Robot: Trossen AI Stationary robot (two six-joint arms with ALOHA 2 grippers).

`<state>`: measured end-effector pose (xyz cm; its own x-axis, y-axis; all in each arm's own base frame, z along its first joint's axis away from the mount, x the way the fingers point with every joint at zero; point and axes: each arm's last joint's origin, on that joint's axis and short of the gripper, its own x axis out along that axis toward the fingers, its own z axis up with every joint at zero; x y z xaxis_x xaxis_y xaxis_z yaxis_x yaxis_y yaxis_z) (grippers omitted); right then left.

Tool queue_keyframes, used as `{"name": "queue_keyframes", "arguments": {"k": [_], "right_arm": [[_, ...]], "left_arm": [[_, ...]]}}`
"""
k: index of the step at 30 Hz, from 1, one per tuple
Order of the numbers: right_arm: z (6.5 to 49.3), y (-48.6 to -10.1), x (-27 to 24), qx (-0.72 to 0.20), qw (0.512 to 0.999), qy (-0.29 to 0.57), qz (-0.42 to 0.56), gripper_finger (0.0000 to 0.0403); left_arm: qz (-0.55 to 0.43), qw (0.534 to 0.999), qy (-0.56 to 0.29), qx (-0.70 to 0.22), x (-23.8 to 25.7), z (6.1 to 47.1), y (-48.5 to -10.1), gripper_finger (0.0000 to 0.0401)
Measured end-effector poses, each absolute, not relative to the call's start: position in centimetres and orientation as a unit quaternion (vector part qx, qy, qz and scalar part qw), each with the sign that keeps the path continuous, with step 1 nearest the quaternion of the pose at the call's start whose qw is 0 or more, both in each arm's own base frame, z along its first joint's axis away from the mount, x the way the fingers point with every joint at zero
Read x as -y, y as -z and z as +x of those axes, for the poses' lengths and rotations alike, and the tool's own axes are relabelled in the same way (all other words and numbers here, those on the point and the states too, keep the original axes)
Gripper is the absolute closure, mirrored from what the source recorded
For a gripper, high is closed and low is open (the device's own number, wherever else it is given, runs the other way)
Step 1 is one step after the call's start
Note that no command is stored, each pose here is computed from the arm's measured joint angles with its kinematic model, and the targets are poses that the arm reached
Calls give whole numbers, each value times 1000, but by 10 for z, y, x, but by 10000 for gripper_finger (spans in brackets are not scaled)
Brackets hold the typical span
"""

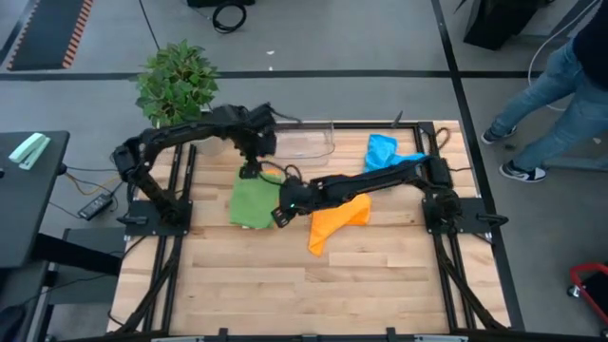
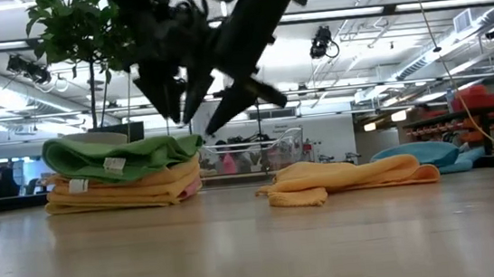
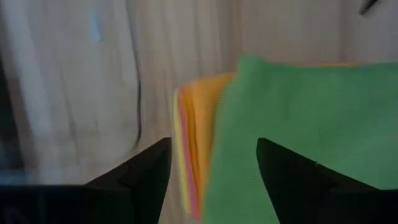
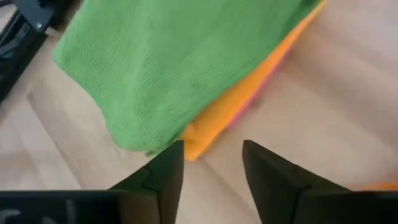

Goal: Fold microfiber towels
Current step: Stack the folded green microfiber cloth on top of the folded orange microfiber cloth

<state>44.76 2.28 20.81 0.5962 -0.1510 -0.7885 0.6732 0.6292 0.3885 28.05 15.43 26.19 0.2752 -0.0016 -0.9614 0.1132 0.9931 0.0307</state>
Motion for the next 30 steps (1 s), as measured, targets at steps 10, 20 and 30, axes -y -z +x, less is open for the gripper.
{"name": "queue_keyframes", "arguments": {"k": [10, 20, 30], "right_arm": [[454, -235, -1, -304, 872, 219, 314, 279], [472, -186, 47, -313, 868, 232, 308, 397], [472, -172, 83, -311, 866, 253, 300, 399]], "left_arm": [[-107, 835, 34, -539, -117, 201, -281, 204], [-141, 870, 55, -469, -60, 167, -211, 343], [-150, 873, 23, -464, -48, 167, -178, 389]]}}
